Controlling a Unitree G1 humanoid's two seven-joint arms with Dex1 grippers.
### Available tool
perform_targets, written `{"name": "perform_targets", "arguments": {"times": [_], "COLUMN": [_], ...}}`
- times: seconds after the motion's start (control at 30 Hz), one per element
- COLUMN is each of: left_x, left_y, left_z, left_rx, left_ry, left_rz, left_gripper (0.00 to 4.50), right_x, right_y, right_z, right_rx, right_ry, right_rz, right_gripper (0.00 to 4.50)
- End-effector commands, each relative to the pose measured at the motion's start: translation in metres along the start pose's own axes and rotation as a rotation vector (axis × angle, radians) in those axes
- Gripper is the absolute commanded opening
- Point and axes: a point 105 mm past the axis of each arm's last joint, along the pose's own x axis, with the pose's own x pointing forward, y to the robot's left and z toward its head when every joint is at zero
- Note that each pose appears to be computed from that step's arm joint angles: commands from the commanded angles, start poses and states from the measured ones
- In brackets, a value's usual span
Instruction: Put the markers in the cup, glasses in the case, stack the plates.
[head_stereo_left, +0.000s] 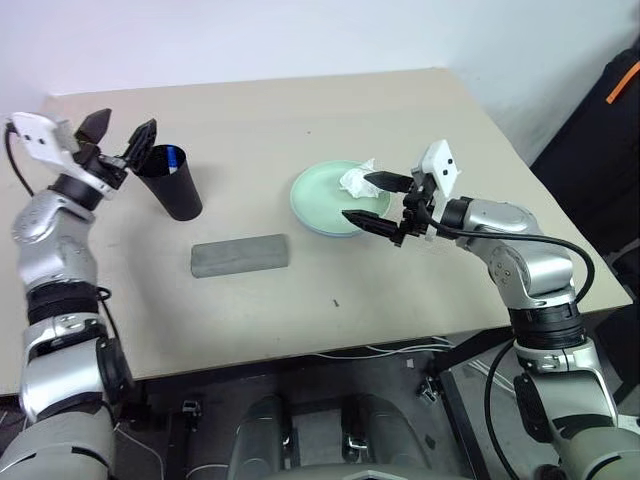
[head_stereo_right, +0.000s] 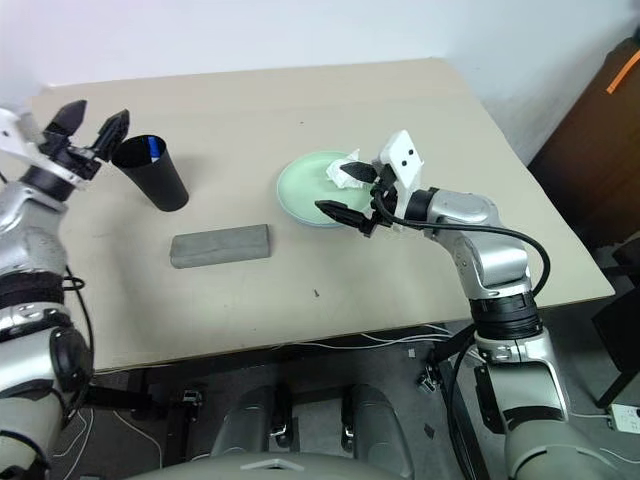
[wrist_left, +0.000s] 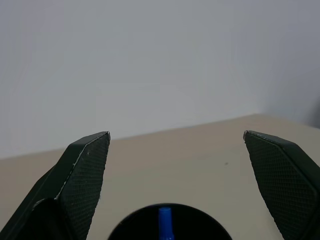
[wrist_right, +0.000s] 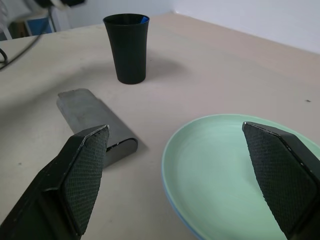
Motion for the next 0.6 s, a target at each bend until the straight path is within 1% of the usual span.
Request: {"name": "perform_targets", "arguments": {"times": [0.03,0.17,0.23,0.3,0.37,0.43,0.6], "left_x": [-0.019,-0.042,-0.048,-0.055,-0.062,-0.067,-0.075], "left_y": [0.003,-0.01,-0.017,-0.029,-0.041,-0.048,-0.068], "left_z": [0.028,0.025,0.023,0.013,0.0,-0.014,-0.042], "left_rx": [0.012,-0.044,-0.06,-0.063,-0.077,-0.097,-0.11], "left_ry": [-0.027,0.042,0.061,0.11,0.165,0.197,0.261], "left_rz": [-0.052,-0.17,-0.203,-0.256,-0.3,-0.305,-0.351], "left_gripper": [4.48,4.48,4.48,4.48,4.48,4.48,4.48], "right_x": [-0.012,-0.02,-0.024,-0.029,-0.033,-0.038,-0.042], "right_y": [-0.009,-0.014,-0.015,-0.016,-0.016,-0.015,-0.01], "right_z": [0.021,0.021,0.019,0.013,0.012,0.013,0.01], "right_rx": [-0.03,-0.02,-0.015,-0.012,-0.013,-0.007,0.021], "right_ry": [-0.072,-0.103,-0.114,-0.115,-0.145,-0.184,-0.202], "right_rz": [-0.019,-0.047,-0.055,-0.071,-0.081,-0.073,-0.043], "right_gripper": [4.5,4.5,4.5,4.5,4.5,4.5,4.5]}}
